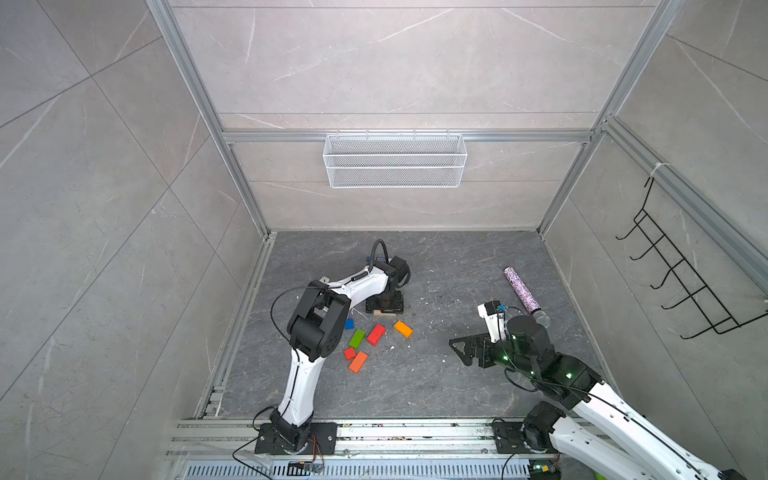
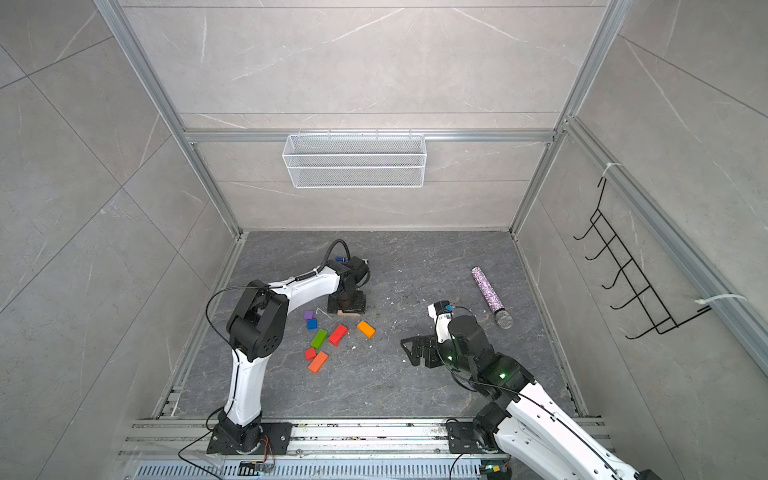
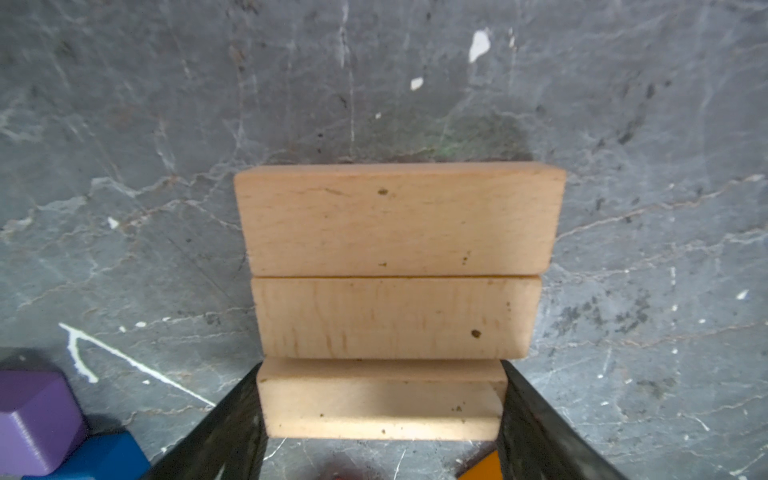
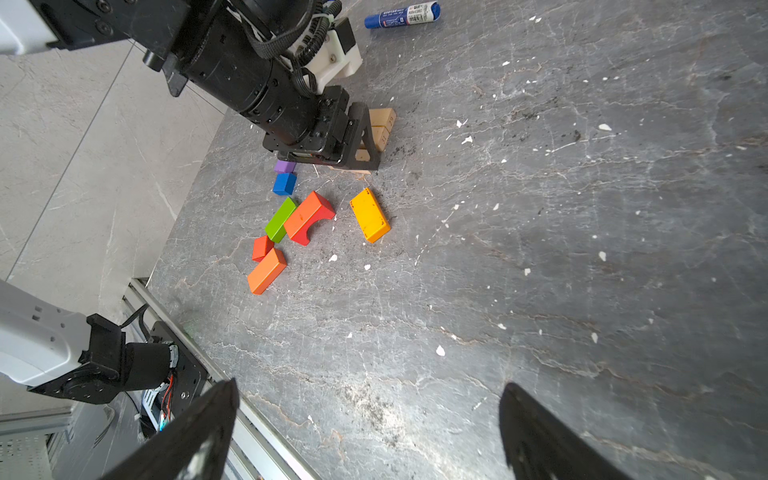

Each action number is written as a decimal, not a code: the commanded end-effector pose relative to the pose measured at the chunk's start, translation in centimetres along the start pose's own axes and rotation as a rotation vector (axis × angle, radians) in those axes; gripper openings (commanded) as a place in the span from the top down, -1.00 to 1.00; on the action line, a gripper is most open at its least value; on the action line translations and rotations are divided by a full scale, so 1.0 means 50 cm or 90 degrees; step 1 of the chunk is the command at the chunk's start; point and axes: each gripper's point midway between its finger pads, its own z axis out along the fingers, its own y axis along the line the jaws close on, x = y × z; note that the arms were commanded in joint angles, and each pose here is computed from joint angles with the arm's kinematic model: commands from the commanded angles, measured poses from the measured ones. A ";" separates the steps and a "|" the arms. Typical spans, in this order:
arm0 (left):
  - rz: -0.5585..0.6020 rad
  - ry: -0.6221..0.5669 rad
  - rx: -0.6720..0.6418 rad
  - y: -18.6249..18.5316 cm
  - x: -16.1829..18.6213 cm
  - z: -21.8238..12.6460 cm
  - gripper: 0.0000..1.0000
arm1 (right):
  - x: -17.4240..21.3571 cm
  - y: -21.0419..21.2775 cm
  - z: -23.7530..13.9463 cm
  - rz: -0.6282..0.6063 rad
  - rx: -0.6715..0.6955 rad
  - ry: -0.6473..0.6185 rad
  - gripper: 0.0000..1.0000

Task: Build the wood block tower
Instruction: 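Lower the held block onto the top of the stack with the left gripper, then align the block on the stack and open the left gripper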

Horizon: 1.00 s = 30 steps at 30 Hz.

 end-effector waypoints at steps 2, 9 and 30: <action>0.009 0.001 -0.005 0.001 -0.010 0.009 -0.39 | -0.010 0.006 -0.009 -0.010 0.000 -0.009 -0.98; 0.009 0.002 -0.003 -0.001 -0.012 0.011 -0.40 | -0.009 0.005 -0.009 -0.010 0.001 -0.009 -0.98; 0.012 0.000 0.007 -0.009 -0.015 0.011 -0.41 | -0.011 0.007 -0.005 -0.010 -0.001 -0.007 -0.98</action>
